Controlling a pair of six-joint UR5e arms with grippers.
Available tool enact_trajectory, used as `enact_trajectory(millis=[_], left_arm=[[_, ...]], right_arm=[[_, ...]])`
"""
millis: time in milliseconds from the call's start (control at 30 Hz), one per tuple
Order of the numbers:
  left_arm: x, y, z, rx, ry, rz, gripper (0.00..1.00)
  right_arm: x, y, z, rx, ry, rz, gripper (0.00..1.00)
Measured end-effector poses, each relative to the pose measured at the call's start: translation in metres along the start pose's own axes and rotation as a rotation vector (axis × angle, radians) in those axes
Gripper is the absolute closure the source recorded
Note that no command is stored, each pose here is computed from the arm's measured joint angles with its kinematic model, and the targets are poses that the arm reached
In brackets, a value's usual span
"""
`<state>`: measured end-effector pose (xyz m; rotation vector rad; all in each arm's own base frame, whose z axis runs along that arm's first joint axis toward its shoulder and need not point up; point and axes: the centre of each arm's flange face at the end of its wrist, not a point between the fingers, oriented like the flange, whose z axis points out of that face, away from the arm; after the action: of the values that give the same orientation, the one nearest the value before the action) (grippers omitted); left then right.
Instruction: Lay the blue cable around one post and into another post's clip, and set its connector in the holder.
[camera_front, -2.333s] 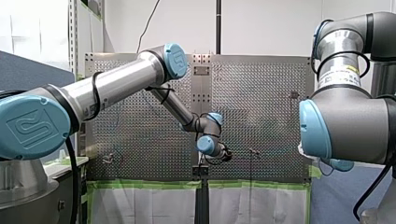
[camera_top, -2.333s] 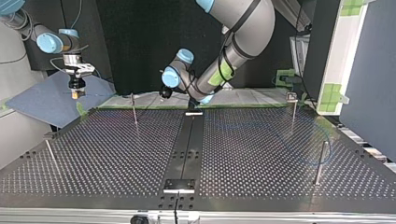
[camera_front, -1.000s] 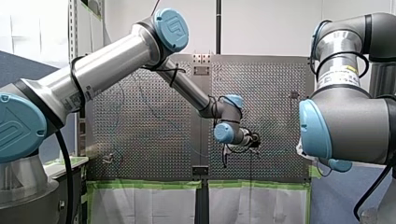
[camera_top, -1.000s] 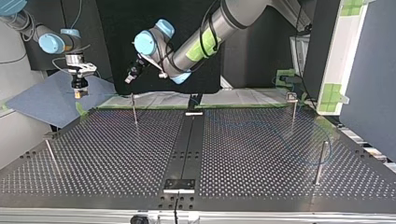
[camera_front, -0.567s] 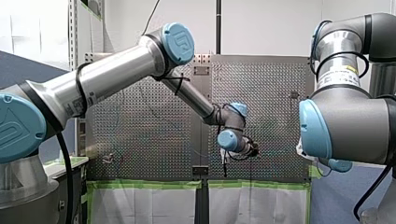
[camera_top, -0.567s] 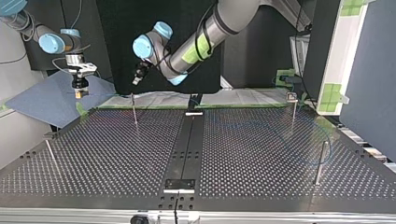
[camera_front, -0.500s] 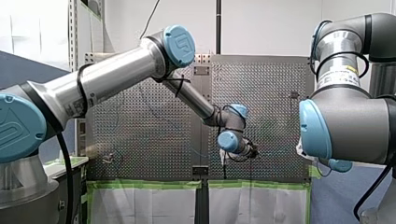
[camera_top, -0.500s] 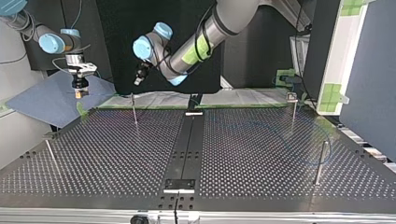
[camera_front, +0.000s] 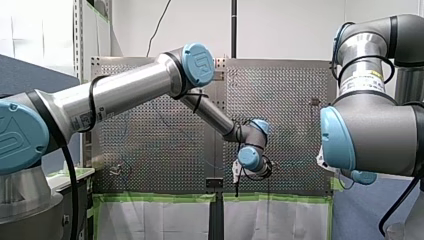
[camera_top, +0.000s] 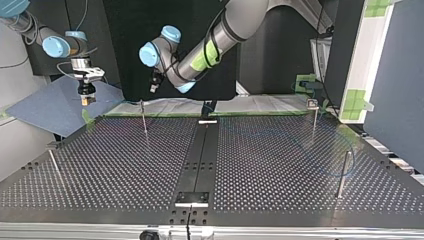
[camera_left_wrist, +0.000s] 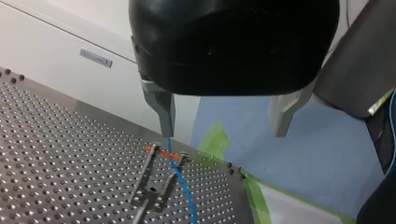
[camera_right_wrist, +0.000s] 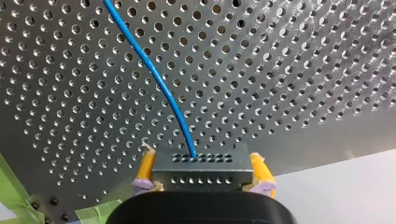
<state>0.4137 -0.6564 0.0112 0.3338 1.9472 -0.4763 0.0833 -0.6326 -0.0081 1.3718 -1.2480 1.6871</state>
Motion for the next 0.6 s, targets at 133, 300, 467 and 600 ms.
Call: enact_trajectory(millis=[133, 300, 467, 600], left_arm=[[-0.009, -0.012, -0.003, -0.013, -0.013, 0.027, 0.00], [-0.026, -0.025, -0.001, -0.010, -0.052, 0.060, 0.00], [-0.045, -0.029, 0.006, -0.007, -0.094, 0.079, 0.00], [-0.055, -0.026, 0.011, -0.013, -0.113, 0.082, 0.00]], right_arm=[[0.000, -0.001, 0.000, 0.002, 0.002, -0.001, 1.00], [0.000, -0.001, 0.001, 0.005, 0.002, -0.002, 1.00], [0.000, -0.001, 0.001, 0.006, 0.002, -0.002, 1.00], [0.000, -0.002, 0.001, 0.006, 0.002, -0.002, 1.00]])
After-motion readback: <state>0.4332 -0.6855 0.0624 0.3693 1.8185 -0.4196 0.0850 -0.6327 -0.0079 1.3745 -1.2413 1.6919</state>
